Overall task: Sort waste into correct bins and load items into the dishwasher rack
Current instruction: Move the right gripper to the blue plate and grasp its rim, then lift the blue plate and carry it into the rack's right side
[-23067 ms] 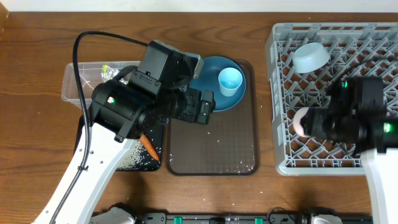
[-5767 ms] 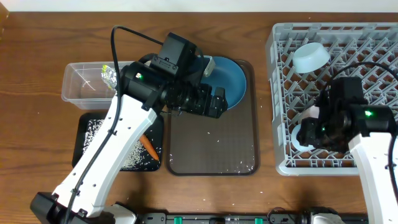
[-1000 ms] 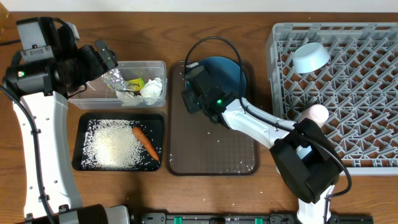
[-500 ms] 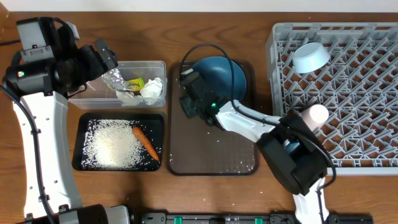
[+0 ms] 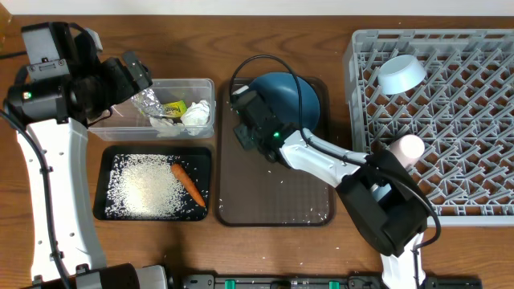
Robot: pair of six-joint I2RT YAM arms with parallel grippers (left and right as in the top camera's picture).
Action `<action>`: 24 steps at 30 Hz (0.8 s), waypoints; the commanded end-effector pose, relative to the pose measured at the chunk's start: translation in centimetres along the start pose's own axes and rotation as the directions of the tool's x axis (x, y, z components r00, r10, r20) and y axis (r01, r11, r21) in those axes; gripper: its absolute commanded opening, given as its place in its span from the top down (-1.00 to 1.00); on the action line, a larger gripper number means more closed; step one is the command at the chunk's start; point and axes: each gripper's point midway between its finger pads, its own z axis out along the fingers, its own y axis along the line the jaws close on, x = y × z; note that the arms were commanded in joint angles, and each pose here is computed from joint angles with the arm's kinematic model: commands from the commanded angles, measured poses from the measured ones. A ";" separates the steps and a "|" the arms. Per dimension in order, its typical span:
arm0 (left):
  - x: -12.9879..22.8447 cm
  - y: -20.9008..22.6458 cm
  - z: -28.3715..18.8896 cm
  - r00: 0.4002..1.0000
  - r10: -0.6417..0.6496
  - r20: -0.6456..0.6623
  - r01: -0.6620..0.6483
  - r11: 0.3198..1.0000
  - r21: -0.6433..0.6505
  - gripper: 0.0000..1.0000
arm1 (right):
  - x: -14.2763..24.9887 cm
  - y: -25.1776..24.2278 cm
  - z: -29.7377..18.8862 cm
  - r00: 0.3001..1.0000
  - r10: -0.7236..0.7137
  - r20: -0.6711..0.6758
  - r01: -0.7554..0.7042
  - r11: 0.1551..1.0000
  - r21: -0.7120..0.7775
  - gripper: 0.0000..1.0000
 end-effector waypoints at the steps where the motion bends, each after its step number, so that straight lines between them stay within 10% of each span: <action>1: -0.4 -0.1 -0.7 1.000 0.001 0.023 -0.001 1.000 -0.001 -0.98 | -1.6 1.7 -2.2 0.999 0.001 0.032 0.002 0.997 -0.076 0.98; 13: -0.4 -0.1 -0.7 1.000 0.001 0.023 -0.001 1.000 -0.001 -0.98 | -11.0 4.0 -21.7 0.945 0.188 0.269 -0.057 0.900 -0.432 0.98; 24: -0.4 -0.1 -0.7 1.000 0.001 0.023 -0.001 1.000 -0.001 -0.98 | -10.7 -9.7 -40.5 0.803 0.432 0.411 -0.118 0.791 -0.601 0.98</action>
